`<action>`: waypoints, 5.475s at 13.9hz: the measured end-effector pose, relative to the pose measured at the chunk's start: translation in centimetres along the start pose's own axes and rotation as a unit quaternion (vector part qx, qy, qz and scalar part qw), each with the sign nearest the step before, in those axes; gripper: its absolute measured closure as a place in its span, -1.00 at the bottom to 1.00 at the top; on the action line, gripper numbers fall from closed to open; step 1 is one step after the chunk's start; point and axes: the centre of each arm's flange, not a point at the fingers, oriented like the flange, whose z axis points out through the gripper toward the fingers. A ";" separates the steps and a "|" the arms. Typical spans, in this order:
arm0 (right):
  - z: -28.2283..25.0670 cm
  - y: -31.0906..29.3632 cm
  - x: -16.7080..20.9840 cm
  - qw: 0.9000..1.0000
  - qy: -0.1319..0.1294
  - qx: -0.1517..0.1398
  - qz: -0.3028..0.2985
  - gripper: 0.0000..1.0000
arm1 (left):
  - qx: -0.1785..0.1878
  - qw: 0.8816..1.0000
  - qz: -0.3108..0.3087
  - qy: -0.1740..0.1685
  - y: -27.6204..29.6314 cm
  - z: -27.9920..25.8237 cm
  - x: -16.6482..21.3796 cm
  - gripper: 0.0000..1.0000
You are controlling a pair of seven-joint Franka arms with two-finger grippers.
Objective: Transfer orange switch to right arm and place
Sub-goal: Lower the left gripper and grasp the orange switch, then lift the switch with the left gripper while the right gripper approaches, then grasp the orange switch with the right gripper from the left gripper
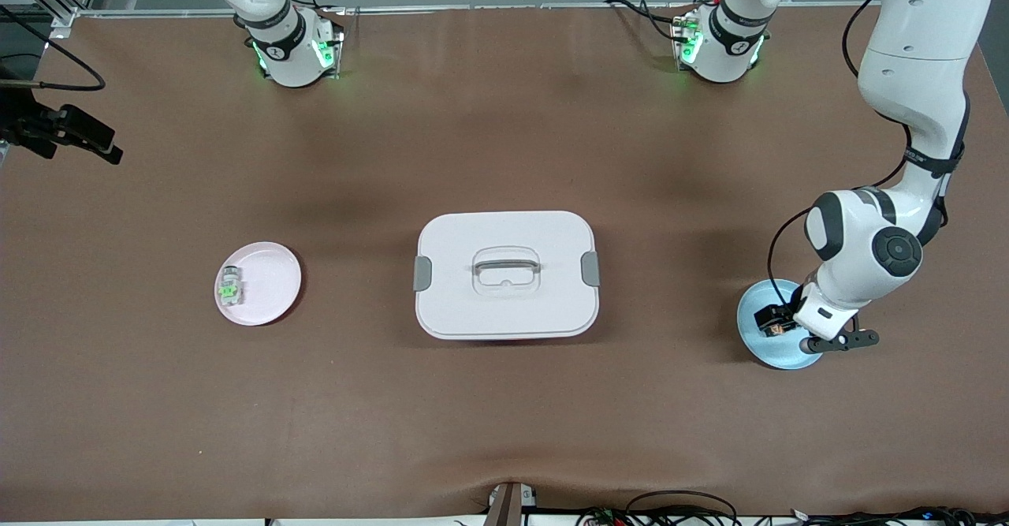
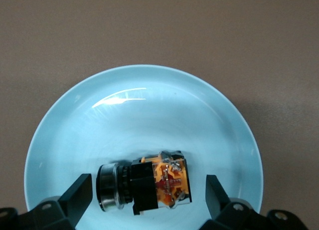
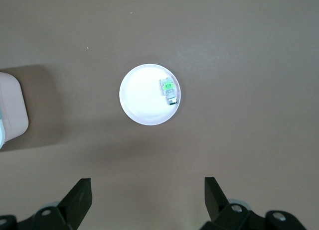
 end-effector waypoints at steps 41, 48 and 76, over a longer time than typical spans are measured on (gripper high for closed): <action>6.9 -20.2 -1.1 0.990 -0.092 0.105 0.016 -1.00 | -0.120 0.898 -0.275 -0.321 34.8 -35.4 -11.4 -0.44; 8.7 -30.5 -5.2 0.958 -0.078 0.247 0.121 -1.00 | -0.132 0.886 -0.314 -0.314 40.0 -36.4 -14.1 -0.44; 15.1 -43.7 -15.8 0.897 -0.027 0.350 0.269 -1.00 | -0.131 0.849 -0.381 -0.341 44.9 -33.0 -15.6 -0.44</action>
